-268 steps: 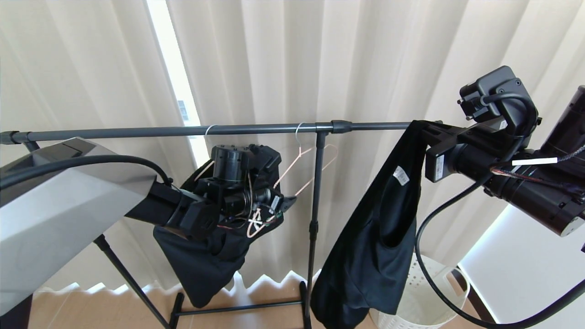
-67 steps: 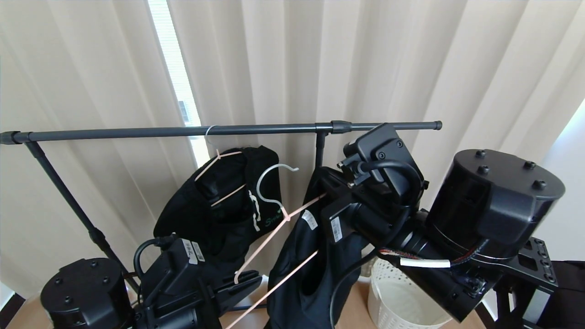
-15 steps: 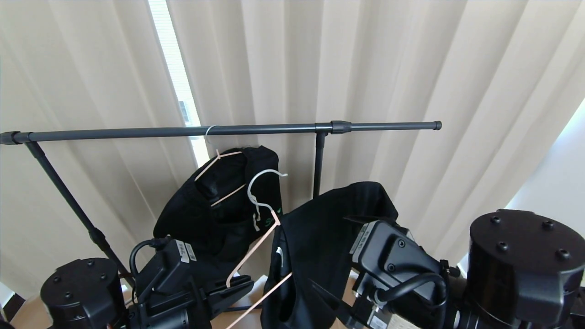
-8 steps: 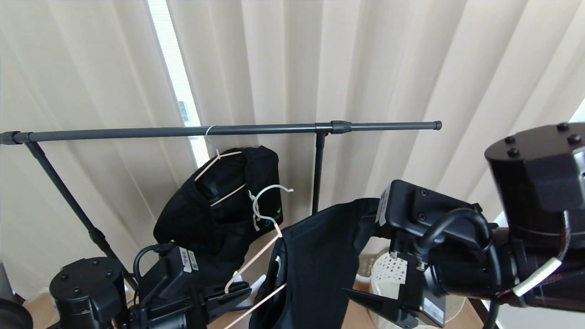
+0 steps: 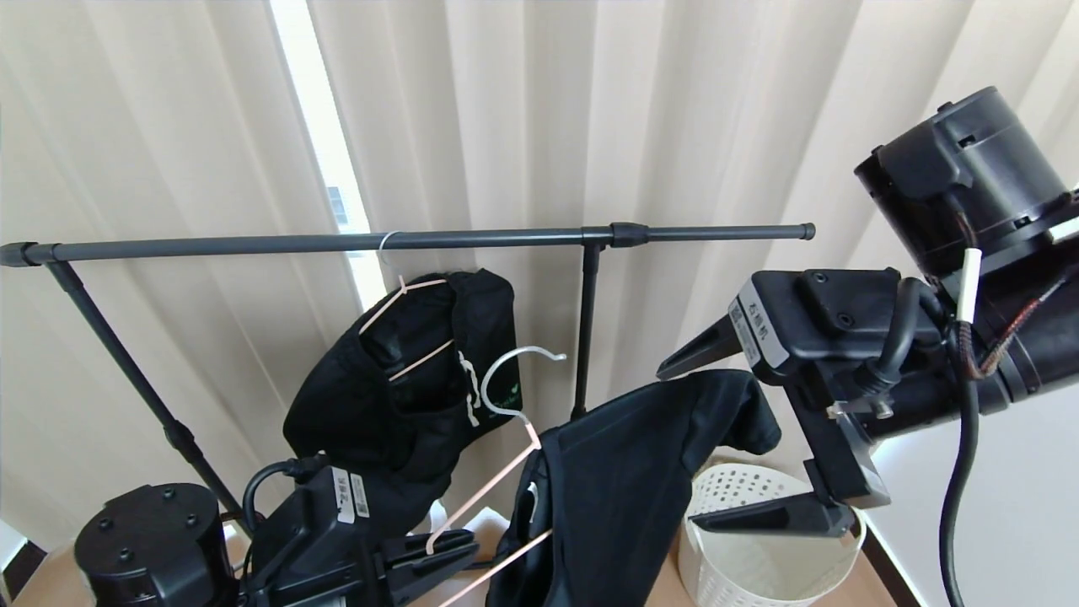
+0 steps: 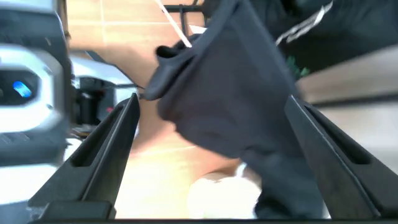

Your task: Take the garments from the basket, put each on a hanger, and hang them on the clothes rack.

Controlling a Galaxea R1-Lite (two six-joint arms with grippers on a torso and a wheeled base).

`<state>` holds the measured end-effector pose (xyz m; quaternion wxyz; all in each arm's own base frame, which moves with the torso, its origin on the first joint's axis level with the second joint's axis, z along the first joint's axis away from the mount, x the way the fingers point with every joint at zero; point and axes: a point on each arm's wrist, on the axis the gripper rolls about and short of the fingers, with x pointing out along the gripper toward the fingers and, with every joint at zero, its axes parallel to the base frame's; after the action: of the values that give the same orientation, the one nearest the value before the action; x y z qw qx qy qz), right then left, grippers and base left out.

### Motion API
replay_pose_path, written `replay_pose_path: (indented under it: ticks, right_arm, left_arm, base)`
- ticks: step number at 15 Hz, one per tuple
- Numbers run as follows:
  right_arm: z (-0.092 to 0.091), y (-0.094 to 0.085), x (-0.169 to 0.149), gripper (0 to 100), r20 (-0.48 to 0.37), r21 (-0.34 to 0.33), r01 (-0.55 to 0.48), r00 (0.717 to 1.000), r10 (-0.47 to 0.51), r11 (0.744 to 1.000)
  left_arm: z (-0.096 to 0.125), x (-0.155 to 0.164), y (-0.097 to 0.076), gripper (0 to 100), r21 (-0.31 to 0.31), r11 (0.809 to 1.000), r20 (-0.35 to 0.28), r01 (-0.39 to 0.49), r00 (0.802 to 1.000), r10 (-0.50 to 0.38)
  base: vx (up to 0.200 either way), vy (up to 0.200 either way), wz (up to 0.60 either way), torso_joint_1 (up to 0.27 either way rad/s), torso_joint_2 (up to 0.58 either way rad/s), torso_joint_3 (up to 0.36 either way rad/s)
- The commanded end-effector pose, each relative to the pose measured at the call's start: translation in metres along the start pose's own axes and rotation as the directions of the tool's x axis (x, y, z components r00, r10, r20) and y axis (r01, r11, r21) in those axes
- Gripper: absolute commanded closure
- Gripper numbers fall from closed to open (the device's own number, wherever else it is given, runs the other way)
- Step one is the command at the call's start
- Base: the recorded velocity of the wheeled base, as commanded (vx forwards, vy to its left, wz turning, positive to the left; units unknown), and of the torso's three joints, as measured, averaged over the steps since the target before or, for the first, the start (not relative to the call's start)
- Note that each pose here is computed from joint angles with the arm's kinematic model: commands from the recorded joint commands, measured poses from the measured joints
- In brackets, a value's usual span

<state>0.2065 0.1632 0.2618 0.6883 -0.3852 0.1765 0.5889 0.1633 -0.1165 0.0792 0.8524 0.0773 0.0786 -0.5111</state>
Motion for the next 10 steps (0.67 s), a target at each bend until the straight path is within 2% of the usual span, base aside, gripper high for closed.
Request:
replay_pose_path:
  ticks: [1, 2, 10]
  right_arm:
    - [-0.014, -0.021, 0.006, 0, -0.009, 0.013, 0.002, 1.0, -0.002, 1.0]
    - [-0.024, -0.028, 0.005, 0, -0.02, -0.007, -0.025, 0.999, 0.025, 1.0]
    - [-0.035, -0.035, 0.036, 0, -0.051, 0.029, -0.115, 0.992, 0.117, 0.993]
  left_arm:
    - [0.001, 0.001, -0.003, 100, 0.005, 1.0, 0.005, 0.012, 1.0, -0.012]
    - [0.002, 0.004, -0.008, 100, 0.012, 0.999, 0.004, 0.043, 0.999, -0.043]
    - [0.002, 0.007, -0.015, 100, 0.014, 0.997, 0.004, 0.077, 0.997, -0.077]
  base:
    - [0.0, 0.0, 0.0, 0.0, 0.0, 0.0]
    - [0.0, 0.0, 0.0, 0.0, 0.0, 0.0]
    - [0.0, 0.0, 0.0, 0.0, 0.0, 0.0]
